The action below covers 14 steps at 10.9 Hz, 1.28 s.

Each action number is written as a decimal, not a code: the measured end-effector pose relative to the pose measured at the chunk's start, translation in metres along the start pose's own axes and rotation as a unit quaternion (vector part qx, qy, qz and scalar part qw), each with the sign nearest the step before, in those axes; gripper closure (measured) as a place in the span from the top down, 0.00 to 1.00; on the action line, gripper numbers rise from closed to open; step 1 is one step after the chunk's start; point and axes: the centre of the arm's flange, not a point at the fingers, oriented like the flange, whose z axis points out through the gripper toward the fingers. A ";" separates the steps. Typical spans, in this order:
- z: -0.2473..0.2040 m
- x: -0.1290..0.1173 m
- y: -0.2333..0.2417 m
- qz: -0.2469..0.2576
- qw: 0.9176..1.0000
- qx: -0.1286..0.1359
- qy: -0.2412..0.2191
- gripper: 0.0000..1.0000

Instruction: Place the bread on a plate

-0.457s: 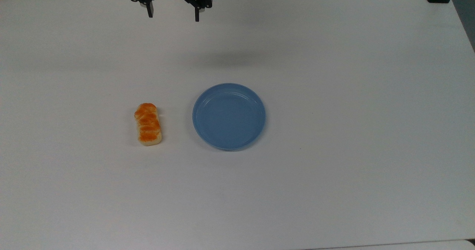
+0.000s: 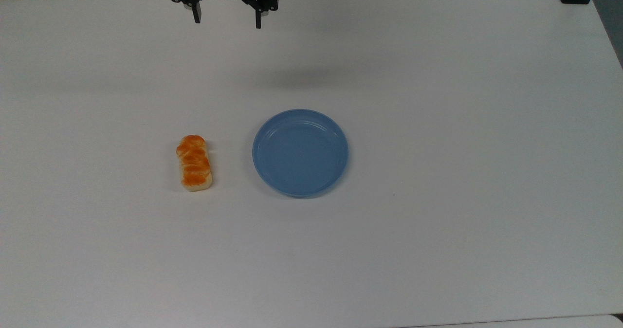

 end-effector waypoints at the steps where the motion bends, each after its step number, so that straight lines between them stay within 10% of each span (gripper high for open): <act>1: 0.000 0.000 0.000 0.000 1.000 0.000 0.000 1.00; 14: 0.006 0.001 0.017 -0.023 1.000 -0.001 -0.002 1.00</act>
